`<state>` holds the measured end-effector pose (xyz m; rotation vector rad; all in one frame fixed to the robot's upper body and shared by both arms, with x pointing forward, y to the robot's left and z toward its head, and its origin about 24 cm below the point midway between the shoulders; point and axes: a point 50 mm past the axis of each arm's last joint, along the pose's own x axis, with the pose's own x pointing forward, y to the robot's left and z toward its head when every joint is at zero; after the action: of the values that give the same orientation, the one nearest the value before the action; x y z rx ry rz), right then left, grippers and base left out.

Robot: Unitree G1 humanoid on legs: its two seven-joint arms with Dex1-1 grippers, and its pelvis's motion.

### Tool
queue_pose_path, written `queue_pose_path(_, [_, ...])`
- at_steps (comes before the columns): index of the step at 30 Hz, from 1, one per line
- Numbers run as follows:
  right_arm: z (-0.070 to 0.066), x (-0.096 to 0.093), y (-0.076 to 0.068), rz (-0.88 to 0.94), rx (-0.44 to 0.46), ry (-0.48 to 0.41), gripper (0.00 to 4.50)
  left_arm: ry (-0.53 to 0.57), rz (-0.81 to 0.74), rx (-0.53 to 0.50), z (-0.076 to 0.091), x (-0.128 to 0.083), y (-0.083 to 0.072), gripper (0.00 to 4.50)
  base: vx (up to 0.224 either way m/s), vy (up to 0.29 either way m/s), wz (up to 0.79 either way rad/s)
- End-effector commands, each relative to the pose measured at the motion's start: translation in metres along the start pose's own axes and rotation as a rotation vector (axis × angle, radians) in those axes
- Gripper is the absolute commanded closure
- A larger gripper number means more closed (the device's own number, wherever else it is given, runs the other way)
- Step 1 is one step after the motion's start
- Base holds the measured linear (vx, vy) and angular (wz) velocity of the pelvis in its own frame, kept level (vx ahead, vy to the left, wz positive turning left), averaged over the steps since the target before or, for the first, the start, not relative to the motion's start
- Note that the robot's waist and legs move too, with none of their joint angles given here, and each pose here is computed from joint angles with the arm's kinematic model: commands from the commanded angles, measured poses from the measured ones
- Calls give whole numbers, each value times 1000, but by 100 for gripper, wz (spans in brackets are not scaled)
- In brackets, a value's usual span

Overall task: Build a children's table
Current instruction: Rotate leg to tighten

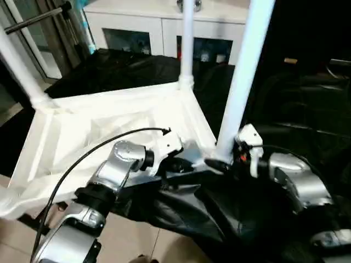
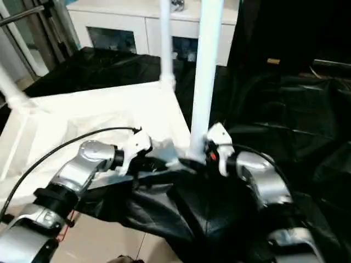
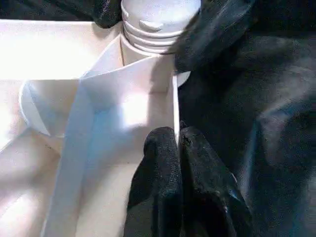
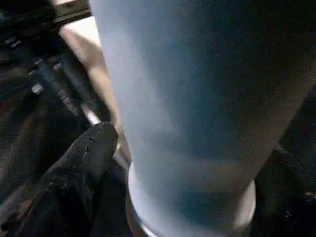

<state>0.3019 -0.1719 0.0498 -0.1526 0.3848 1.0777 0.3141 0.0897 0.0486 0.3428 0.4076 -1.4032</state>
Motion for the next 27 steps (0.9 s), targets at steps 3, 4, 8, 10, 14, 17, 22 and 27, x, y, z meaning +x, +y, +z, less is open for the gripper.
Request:
queue_pose_path(3, [-3,8,16,138,-8,39,60,-15,-123,61,10,4,-9,450,0,0,0])
queue_pose_path(4, [-3,8,17,143,-6,42,60,-13,-137,61,10,4,-10,450,0,0,0])
queue_pose_path(8, [-3,8,20,156,7,39,86,-15,-157,57,9,3,-13,450,0,0,0])
queue_pose_path(10, [-3,9,21,163,16,36,103,-15,-169,51,8,3,-14,450,0,0,0])
queue_pose_path(14, [-5,10,24,175,34,29,131,-16,-177,42,7,3,-16,450,0,0,0])
queue_pose_path(17, [-8,11,28,175,56,22,155,-20,-165,29,6,5,-17,450,0,0,0])
queue_pose_path(22, [-14,14,34,189,84,26,177,-26,-142,0,6,8,-16,450,0,0,0])
queue_pose_path(27, [-21,33,17,-115,93,28,179,-52,26,-32,13,21,-5,450,0,0,0])
